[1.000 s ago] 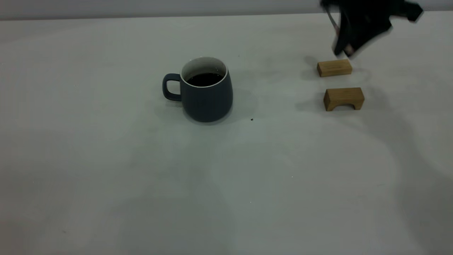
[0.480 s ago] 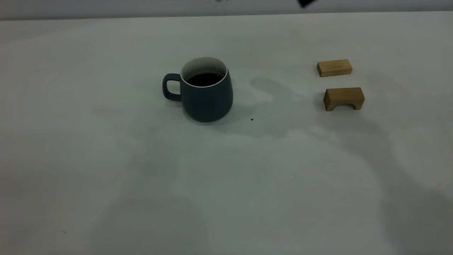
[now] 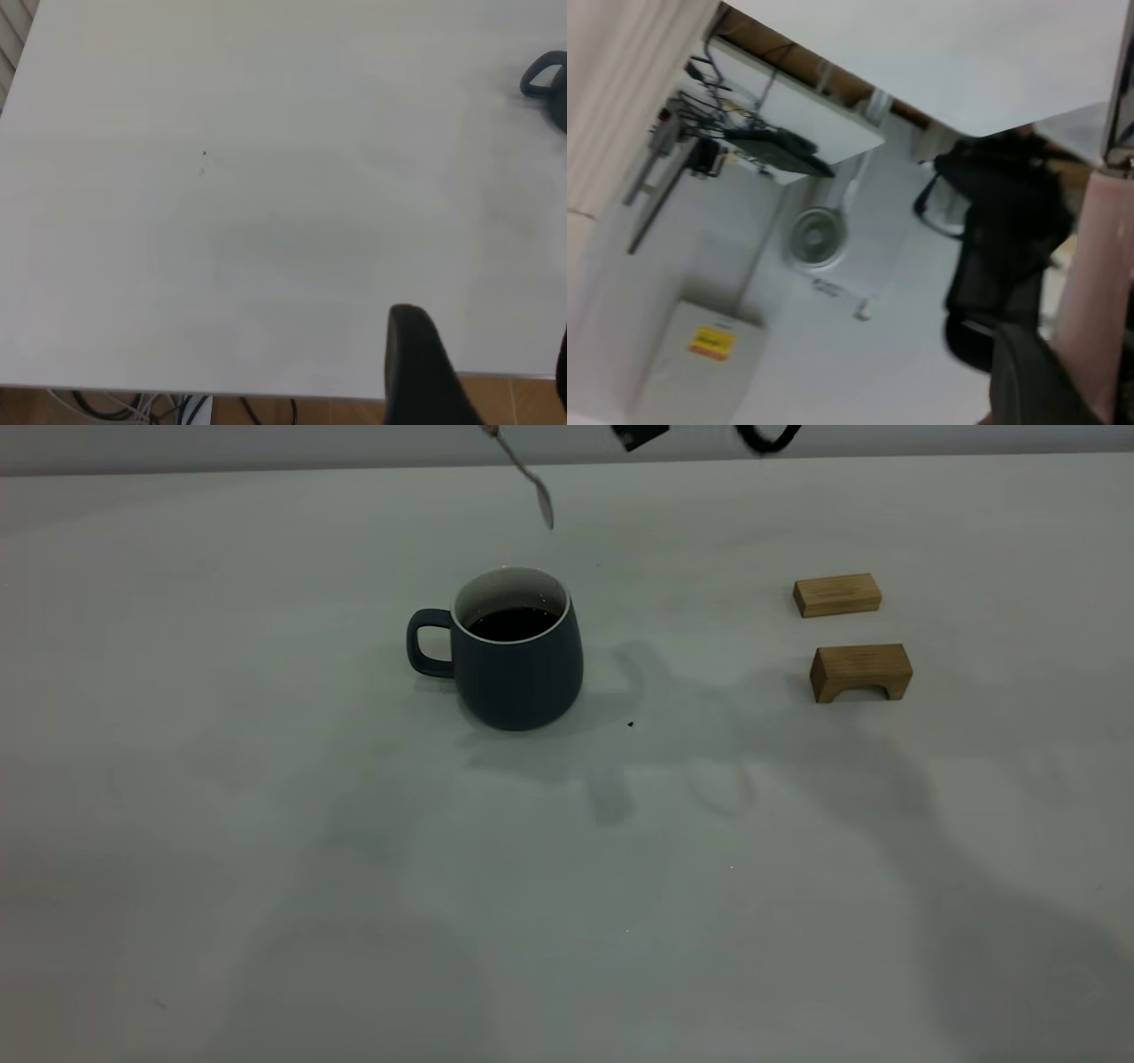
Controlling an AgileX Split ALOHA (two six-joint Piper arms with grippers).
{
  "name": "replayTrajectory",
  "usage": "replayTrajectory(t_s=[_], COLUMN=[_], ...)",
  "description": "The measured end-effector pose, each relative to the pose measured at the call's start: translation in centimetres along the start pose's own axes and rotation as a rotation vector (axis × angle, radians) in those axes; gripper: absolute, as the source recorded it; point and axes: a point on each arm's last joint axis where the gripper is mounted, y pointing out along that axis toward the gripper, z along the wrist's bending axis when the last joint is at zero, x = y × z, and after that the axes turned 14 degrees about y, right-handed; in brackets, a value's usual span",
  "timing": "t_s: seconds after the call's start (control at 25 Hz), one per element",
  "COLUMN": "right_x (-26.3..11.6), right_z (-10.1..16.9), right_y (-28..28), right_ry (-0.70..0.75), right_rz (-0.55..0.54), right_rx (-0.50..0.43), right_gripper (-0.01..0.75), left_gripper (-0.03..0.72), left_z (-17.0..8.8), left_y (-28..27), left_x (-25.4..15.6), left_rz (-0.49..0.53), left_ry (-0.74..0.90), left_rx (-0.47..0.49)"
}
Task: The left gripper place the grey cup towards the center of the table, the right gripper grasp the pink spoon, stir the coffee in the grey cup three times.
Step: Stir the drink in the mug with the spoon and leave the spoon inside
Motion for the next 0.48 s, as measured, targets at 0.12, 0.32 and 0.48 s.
replayTrajectory(t_s=[0.12,0.32,0.48], right_x=[1.5,4.3,6.5], right_z=[-0.1,-0.2,-0.2], right_y=[1.0,2.7,3.2], right_ry=[0.073,0.152,0.195], right_rz=[0.031,0.089,0.107], right_rx=[0.012,0.073,0.130], right_gripper=[0.145,0.145,0.145], left_gripper=[0.446,0.446,0.446], left_z=[0.0,0.0,0.0], left_y=[0.0,0.0,0.0], left_x=[0.0,0.0,0.0], left_rz=[0.000,0.000,0.000], left_ry=[0.000,0.000,0.000], left_rx=[0.000,0.000,0.000])
